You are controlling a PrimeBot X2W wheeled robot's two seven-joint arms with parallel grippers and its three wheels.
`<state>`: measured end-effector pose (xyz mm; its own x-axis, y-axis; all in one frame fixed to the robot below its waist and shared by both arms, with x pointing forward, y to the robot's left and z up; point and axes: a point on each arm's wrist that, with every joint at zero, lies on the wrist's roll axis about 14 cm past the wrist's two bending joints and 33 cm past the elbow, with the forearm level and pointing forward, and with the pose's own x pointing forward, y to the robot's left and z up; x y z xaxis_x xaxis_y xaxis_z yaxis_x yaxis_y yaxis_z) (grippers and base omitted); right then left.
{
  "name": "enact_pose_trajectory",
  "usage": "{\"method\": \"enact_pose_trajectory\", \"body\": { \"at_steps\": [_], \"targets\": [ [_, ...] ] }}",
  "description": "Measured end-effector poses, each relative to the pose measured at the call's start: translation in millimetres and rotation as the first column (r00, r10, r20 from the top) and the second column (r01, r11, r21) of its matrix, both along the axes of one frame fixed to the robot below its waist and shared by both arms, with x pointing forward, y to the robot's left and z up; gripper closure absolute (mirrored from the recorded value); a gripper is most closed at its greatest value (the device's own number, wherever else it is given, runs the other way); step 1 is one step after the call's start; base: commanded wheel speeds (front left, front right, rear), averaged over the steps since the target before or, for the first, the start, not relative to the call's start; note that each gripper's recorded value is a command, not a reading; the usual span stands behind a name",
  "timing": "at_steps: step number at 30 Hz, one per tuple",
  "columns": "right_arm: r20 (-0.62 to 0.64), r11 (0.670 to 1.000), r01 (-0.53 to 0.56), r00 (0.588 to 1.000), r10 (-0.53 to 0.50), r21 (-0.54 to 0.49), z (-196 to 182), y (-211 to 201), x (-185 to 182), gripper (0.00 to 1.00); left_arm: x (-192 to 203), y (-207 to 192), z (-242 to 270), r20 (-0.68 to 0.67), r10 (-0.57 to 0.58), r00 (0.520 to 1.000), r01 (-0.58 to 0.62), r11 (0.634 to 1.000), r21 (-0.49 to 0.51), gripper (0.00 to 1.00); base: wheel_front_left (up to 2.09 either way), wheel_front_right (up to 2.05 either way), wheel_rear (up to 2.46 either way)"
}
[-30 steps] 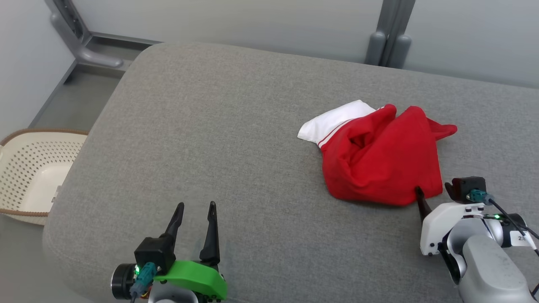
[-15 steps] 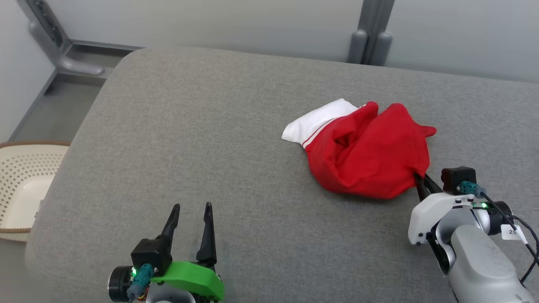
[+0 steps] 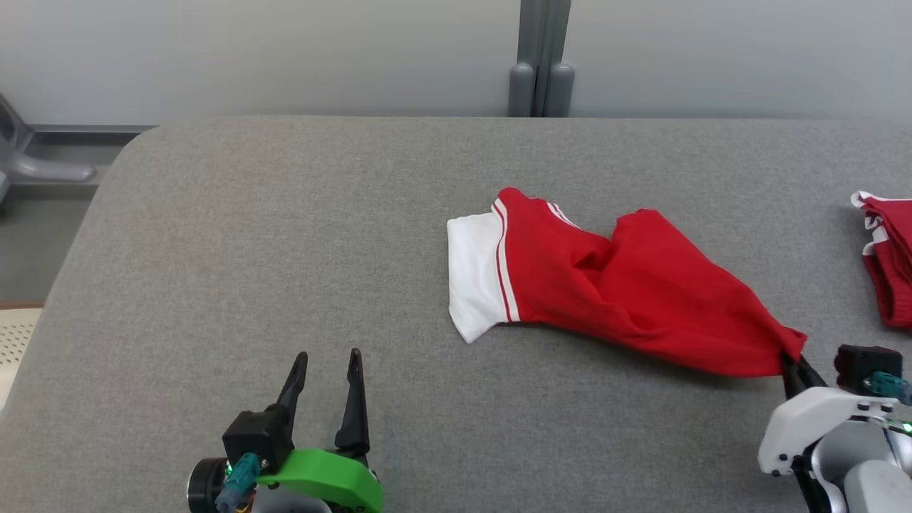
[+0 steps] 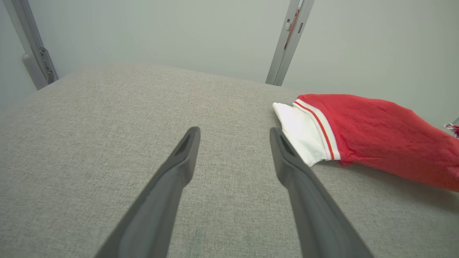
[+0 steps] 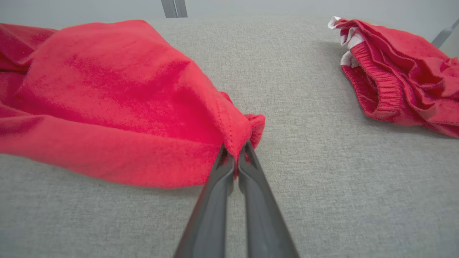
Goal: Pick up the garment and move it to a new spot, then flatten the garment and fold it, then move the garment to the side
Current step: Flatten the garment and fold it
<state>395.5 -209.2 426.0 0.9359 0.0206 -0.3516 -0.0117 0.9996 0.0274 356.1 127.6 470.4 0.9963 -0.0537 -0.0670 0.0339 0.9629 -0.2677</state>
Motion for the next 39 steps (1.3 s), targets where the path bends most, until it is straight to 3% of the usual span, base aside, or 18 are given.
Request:
{"method": "enact_pose_trajectory", "body": {
  "at_steps": [7,8,9,10,11,12,19,27,39],
  "targets": [
    [-0.042,0.993,0.114,0.992,-0.115,-0.016,-4.3,-32.4,-14.8,1.00,6.0,-2.6,-8.2,-0.025,-0.010,1.000,0.010,1.000,0.000,0.00,0.00,0.00,0.00],
    [-0.046,0.993,0.120,0.992,-0.121,-0.023,-5.5,-34.5,-15.7,0.91,6.2,-2.1,-8.9,-0.027,-0.009,1.000,0.009,1.000,0.000,0.00,0.00,0.00,0.00],
    [-0.046,0.992,0.125,0.991,-0.126,-0.026,-5.9,-36.0,-16.1,0.75,6.2,-1.4,-9.4,-0.028,-0.008,1.000,0.008,1.000,0.001,0.00,0.00,0.00,0.00],
    [-0.045,0.992,0.125,0.991,-0.127,-0.034,-6.1,-36.9,-16.7,0.50,6.3,-0.8,-8.9,-0.026,-0.006,1.000,0.006,1.000,0.002,0.00,0.00,0.00,0.00],
    [-0.048,0.992,0.120,0.991,-0.122,-0.049,-6.7,-36.7,-17.6,0.09,6.1,-0.3,-8.6,-0.025,-0.005,1.000,0.005,1.000,0.003,0.00,0.00,0.00,0.00],
    [-0.043,0.992,0.116,0.992,-0.119,-0.057,-6.1,-36.0,-18.2,0.00,5.7,0.1,-8.3,-0.024,-0.004,1.000,0.004,1.000,0.003,0.00,0.00,0.00,0.00],
    [0.094,0.991,0.126,0.988,-0.122,-0.042,25.4,-34.3,-15.9,0.00,3.8,-6.2,-2.7,-0.006,-0.033,0.999,0.033,0.999,0.009,0.00,0.00,0.00,0.00],
    [0.304,0.990,0.124,0.948,-0.099,-0.065,88.6,-32.1,-16.9,0.00,28.3,-45.0,1.2,-0.032,-0.192,0.981,0.194,0.979,0.069,0.00,0.00,0.00,0.00],
    [0.288,0.991,0.131,0.950,-0.120,-0.018,82.1,-32.3,-27.3,0.00,76.5,-103.0,-51.4,-0.289,-0.350,0.891,0.391,0.916,0.094,0.00,0.00,0.00,0.00]
  ]
}}
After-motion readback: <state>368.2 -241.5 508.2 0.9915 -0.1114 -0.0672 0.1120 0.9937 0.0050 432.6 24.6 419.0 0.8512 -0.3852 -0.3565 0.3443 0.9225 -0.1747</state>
